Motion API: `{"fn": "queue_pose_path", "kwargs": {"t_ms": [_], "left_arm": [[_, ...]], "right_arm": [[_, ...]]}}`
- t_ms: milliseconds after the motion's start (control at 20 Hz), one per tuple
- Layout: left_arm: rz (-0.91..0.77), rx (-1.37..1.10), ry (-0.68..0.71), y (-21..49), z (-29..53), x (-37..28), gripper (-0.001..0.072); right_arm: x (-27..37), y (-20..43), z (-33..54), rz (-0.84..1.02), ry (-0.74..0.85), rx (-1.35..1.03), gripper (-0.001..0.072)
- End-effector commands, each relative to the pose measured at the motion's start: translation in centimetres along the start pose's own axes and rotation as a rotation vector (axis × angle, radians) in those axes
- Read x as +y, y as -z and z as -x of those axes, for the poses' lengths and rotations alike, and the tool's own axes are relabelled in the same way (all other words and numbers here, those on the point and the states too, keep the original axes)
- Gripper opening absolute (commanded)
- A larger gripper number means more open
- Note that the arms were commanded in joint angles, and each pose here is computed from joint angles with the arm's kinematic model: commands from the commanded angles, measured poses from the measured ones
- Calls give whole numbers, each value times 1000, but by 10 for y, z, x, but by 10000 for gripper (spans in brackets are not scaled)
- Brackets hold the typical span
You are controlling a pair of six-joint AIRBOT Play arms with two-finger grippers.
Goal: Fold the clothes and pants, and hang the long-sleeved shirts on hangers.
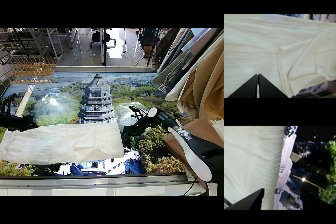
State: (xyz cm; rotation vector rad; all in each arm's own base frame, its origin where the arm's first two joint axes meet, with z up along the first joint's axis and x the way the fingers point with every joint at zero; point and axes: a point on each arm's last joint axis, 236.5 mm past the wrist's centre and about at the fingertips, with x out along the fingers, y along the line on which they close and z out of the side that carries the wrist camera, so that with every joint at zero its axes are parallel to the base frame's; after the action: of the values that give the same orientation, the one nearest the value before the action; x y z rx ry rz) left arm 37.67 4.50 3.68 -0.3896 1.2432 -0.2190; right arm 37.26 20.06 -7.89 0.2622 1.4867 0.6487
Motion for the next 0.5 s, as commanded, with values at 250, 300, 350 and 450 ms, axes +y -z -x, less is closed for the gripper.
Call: {"fn": "queue_pose_path", "kwargs": {"t_ms": [250, 300, 350, 450], "left_arm": [[2, 5, 1, 14, 0, -3, 11], [3, -1, -2, 12, 0, -2, 10], [3, -7, -3, 11, 0, -2, 11], [5, -4, 0, 12, -1, -3, 11]], "right_arm": [[45, -15, -59, 46, -211, -49, 272], [49, -13, -61, 62, -207, -43, 6], [48, -12, -58, 82, -191, -35, 12], [22, -14, -36, 93, -35, -27, 12]]}}
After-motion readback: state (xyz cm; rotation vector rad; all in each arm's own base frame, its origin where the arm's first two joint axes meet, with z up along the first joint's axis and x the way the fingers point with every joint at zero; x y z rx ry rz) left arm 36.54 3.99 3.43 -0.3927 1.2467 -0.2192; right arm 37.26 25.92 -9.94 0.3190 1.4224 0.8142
